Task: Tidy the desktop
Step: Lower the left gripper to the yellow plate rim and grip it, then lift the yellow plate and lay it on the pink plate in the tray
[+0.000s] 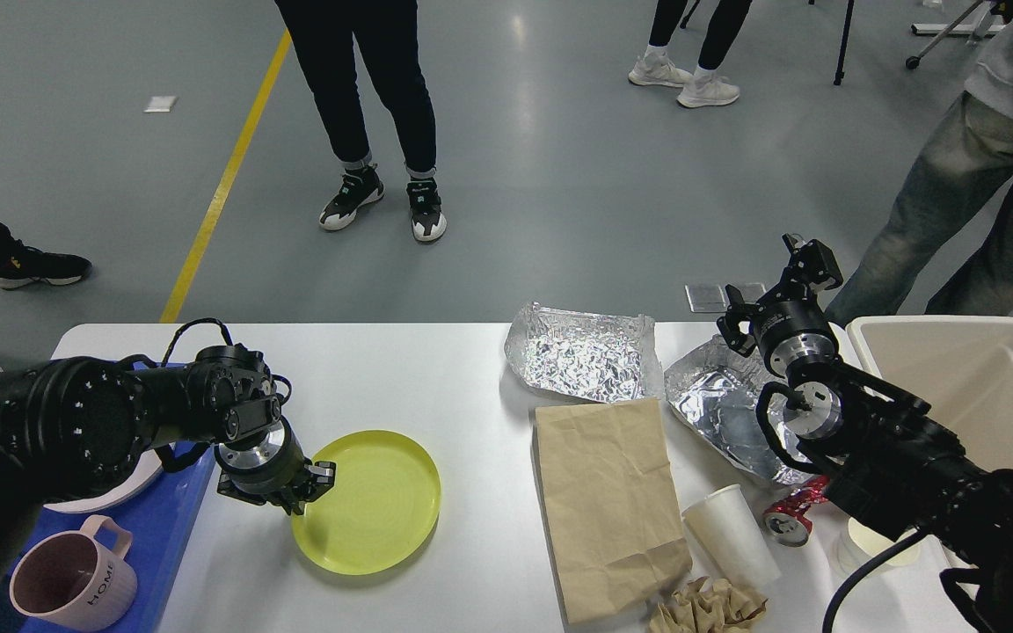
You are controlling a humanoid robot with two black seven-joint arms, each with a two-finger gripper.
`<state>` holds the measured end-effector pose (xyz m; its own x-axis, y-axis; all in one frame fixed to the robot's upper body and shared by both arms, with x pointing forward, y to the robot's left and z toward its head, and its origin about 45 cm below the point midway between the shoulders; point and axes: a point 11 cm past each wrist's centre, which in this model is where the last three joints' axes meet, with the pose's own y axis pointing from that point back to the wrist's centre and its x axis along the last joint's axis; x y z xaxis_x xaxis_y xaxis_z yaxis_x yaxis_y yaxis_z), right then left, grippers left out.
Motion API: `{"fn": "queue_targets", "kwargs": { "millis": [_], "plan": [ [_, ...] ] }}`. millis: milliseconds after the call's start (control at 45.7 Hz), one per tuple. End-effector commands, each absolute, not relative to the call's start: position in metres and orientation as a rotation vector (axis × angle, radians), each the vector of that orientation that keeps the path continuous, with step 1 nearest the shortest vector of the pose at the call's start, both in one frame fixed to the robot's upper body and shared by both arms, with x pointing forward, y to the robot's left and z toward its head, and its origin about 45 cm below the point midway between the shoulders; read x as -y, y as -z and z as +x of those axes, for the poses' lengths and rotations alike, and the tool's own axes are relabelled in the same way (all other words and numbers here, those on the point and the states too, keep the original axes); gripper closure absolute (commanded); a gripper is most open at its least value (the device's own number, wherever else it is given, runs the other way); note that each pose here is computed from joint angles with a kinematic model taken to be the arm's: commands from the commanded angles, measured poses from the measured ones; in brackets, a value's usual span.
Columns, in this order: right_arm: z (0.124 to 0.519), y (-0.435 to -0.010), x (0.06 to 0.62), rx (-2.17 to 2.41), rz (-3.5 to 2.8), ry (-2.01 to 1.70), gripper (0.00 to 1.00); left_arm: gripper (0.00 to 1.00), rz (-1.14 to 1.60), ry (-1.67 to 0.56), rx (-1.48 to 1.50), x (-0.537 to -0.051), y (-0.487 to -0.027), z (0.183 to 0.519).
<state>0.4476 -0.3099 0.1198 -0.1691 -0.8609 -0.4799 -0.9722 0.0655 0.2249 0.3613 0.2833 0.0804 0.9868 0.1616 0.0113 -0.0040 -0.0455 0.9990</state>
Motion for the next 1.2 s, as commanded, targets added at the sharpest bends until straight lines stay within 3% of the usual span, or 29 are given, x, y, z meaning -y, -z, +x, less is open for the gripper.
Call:
{"fn": "queue_targets", "kwargs": {
  "millis": [0, 328, 547, 810, 1182],
  "plan": [
    [0.448, -0.12, 0.309, -2.12, -1.867, -0.744, 0.0, 1.0, 1.614, -0.131, -0.123, -0.283, -0.082, 0.362],
    [0.448, -0.12, 0.31, -2.121, -1.866, -0.743, 0.0, 1.0, 1.6, -0.116, -0.117, -0.28, -0.125, 0.387],
    [0.448, -0.12, 0.31, -2.121, -1.866, -0.743, 0.0, 1.0, 1.567, -0.093, -0.165, -0.288, -0.182, 0.406],
    [0.448, -0.12, 0.31, -2.121, -1.866, -0.743, 0.0, 1.0, 1.535, -0.246, -0.068, -0.302, -0.256, 0.442],
    [0.448, -0.12, 0.31, -2.121, -1.866, -0.743, 0.0, 1.0, 1.368, -0.598, -0.173, -0.416, -0.306, 0.437]
  ]
}}
